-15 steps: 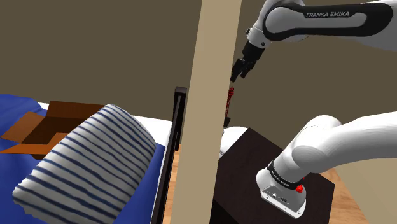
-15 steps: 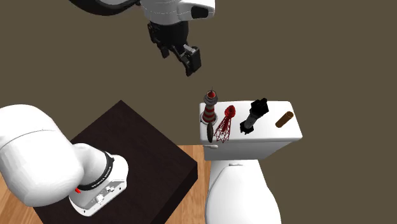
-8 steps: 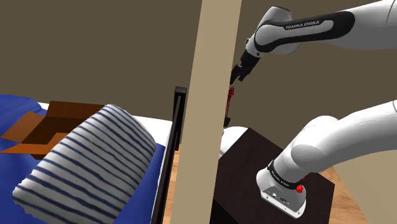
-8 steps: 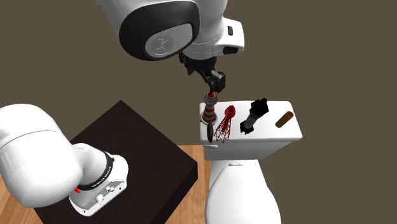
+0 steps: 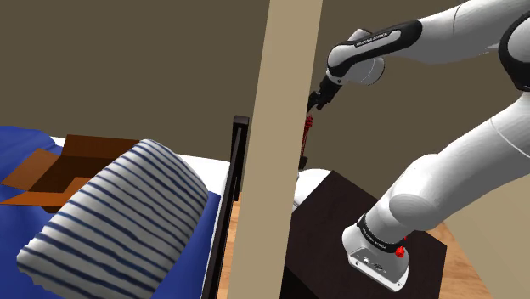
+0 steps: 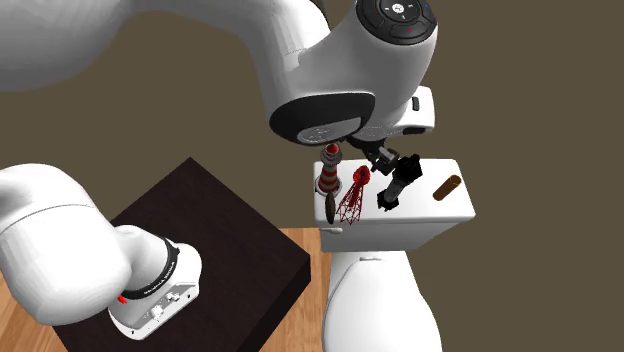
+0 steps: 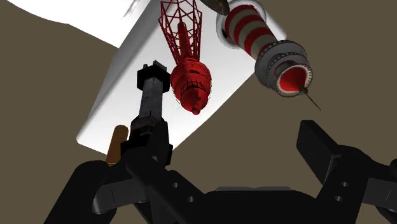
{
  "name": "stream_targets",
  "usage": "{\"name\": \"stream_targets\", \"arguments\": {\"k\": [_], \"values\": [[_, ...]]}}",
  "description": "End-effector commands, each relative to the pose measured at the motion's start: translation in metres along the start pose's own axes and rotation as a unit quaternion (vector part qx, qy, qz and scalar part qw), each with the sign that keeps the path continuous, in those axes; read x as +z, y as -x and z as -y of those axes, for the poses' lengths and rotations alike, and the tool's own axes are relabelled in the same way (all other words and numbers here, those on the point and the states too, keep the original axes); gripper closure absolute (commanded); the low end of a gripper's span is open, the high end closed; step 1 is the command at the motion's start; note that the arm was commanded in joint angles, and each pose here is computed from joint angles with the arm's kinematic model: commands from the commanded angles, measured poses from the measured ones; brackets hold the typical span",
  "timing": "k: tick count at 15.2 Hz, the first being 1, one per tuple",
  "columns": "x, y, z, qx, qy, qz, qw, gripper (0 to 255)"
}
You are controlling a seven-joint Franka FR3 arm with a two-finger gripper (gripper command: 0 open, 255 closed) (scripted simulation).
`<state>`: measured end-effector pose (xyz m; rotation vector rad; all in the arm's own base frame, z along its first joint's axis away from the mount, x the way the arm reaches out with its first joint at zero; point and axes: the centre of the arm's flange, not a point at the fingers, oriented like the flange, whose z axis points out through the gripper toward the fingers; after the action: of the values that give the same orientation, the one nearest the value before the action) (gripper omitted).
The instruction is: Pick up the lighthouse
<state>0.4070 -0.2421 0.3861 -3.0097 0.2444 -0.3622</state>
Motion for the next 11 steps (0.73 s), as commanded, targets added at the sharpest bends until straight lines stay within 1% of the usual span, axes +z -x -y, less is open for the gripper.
{"name": "stream_targets", "arguments": {"k": [1,2,9,11], "values": [[0.017,-0.004,-0.019,0.007,0.001,-0.01,0.9999,0],[0.021,-0.006,-0.025,0.009,0.001,-0.012,0.9999,0],[0.057,0.002,-0.029,0.009,0.001,-0.012,0.9999,0],[0.06,0.003,-0.03,0.009,0.001,-0.012,0.9999,0]]}}
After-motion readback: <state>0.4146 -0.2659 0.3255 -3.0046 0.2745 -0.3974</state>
